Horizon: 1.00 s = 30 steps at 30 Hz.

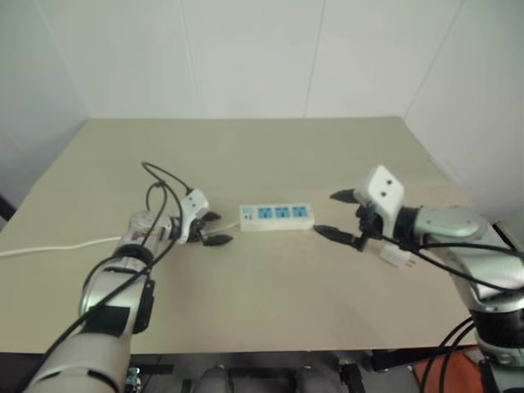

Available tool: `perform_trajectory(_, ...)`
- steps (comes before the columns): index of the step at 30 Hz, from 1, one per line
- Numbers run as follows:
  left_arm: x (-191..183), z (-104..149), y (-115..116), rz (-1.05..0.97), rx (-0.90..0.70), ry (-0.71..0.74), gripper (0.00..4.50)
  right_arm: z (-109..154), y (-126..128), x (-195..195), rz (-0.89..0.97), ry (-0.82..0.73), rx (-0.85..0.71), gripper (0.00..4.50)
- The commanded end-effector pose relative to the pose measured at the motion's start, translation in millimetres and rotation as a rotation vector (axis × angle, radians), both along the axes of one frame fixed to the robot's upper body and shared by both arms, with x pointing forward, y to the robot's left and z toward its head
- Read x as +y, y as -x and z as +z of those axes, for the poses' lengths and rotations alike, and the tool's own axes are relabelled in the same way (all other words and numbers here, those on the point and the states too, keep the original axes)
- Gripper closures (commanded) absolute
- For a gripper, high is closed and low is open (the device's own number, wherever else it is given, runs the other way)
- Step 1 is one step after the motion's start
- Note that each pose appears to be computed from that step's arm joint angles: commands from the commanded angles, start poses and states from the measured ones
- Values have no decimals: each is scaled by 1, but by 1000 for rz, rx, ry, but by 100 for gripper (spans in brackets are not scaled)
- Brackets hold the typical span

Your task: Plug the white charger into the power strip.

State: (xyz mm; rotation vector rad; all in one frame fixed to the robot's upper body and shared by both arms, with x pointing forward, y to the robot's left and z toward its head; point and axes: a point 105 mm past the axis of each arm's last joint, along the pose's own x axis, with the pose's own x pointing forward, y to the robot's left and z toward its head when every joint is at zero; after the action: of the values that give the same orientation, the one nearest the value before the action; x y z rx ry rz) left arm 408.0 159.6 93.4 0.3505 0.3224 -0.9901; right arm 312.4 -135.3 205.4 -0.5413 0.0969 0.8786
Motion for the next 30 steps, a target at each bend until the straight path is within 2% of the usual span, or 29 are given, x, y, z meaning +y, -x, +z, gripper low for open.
perform_trajectory(1,-4,0,-5,45,6,10,67,12,2,5,-9,-6,-51,0)
perform_trajectory(9,-5,-6,-3,61,56,50,331,6,-1,7,-25,5,-35,0)
perform_trajectory(13,-4,-5,-2,47,45,36,449,5,-3,8,-26,3,-36,0)
perform_trajectory(18,-2,6,0,-14,-2,33,449,3,-3,13,-16,-2,-35,0)
perform_trajectory(25,1,38,23,-240,-79,114,449,-8,-3,17,-17,-12,-19,0)
perform_trajectory(28,-1,41,38,-245,-81,126,449,-12,-3,17,-16,-16,-11,0)
perform_trajectory(30,-5,38,59,-207,-54,131,449,-15,-3,18,-12,-25,-3,0)
